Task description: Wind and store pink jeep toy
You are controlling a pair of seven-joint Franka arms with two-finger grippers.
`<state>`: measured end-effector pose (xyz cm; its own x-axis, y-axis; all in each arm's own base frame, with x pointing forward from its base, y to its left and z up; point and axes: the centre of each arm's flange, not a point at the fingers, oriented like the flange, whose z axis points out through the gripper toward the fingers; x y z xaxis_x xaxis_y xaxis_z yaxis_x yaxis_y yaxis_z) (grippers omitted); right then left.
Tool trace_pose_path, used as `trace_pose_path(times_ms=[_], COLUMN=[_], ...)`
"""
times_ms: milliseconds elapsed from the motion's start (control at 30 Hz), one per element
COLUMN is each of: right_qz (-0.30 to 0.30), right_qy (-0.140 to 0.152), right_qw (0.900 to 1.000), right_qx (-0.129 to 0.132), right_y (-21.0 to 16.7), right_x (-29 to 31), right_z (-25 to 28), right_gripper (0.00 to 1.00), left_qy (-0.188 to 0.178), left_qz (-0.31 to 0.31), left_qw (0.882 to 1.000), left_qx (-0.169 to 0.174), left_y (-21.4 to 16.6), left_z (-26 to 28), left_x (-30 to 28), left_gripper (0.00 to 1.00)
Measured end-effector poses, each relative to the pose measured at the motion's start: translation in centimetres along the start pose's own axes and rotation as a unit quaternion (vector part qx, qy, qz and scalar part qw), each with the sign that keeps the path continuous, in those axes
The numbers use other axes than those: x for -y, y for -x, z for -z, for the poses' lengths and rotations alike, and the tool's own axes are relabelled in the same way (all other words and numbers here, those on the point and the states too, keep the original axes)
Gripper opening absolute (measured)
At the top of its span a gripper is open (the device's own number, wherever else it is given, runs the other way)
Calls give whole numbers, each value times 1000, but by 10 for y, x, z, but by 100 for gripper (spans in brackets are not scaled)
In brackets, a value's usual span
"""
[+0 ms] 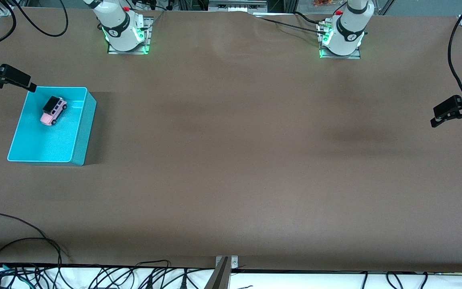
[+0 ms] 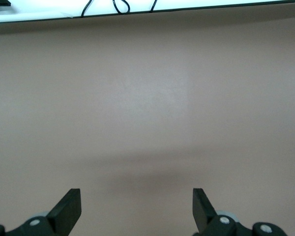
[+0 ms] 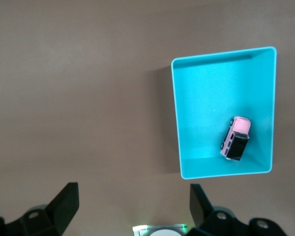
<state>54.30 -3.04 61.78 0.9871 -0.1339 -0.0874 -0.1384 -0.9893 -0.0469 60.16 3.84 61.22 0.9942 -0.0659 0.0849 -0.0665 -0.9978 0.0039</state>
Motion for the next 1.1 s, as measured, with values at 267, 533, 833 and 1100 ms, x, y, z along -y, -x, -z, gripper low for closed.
trace_pose_path(times_ms=[267,533,833,1100], right_qz=[6,25,32,27], right_qy=[0,-1,-1,-1], right_qw=[1000,999,999,1000], right_qx=[-2,-21,-19,-8], right_y=[0,2,1,-8], right_x=[8,28,39,34], right_z=[1,19,17,4], right_gripper=[100,100,100,100], left_qy=[0,0,0,0], left_qz=[0,0,0,0], left_qw=[1000,1000,1000,1000], left_qx=[0,0,0,0], left_y=[0,0,0,0], left_z=[0,0,0,0], left_x=[0,0,0,0], left_gripper=[100,100,100,100])
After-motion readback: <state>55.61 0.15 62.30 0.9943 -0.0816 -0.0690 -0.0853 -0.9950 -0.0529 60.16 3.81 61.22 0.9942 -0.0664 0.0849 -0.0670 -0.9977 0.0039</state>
